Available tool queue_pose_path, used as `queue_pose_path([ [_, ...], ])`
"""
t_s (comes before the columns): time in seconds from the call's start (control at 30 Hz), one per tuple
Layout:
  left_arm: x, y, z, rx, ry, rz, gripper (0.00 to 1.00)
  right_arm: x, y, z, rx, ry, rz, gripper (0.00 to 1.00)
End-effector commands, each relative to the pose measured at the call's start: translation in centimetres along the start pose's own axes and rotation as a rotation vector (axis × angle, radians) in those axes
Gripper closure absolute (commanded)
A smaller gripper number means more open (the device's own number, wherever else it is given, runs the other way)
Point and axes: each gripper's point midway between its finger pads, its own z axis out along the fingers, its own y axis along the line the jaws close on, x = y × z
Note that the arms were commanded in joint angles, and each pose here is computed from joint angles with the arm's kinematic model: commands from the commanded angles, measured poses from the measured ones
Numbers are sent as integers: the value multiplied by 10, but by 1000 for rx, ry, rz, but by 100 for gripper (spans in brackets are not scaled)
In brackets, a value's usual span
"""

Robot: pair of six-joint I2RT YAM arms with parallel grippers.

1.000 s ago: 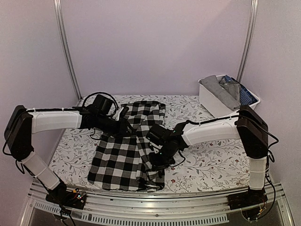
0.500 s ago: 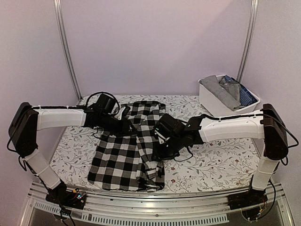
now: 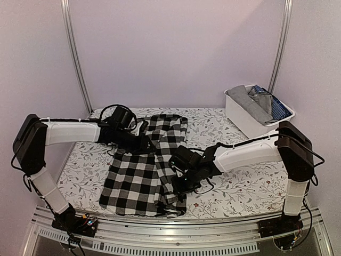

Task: Fold and stack the long sleeve shirts
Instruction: Adjust the sleeve at the center of the board, then smooth out the sleeve at the center of the board.

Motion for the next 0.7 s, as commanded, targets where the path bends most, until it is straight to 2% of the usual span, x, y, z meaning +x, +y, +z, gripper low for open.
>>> queue_pose_path([
  [0.0,-9,-5,6,8,-8,5,60,7,1,7,0,21,-14,83],
  [0.2,-36,-11,31,43,-31,20,62,-21,15,-32,-34,-89,-13,74],
  [0.43,-61,38,73,-76,-38,-12,68,-94,-7,-84,-86,-297,65,59],
  [0.6,-62,74,108,-117,23,-42,70,-147,-22,-103,-162,-410,104,59],
  [0.67,-65,78,112,-121,29,-47,70,-171,-29,-110,-208,-453,110,62],
])
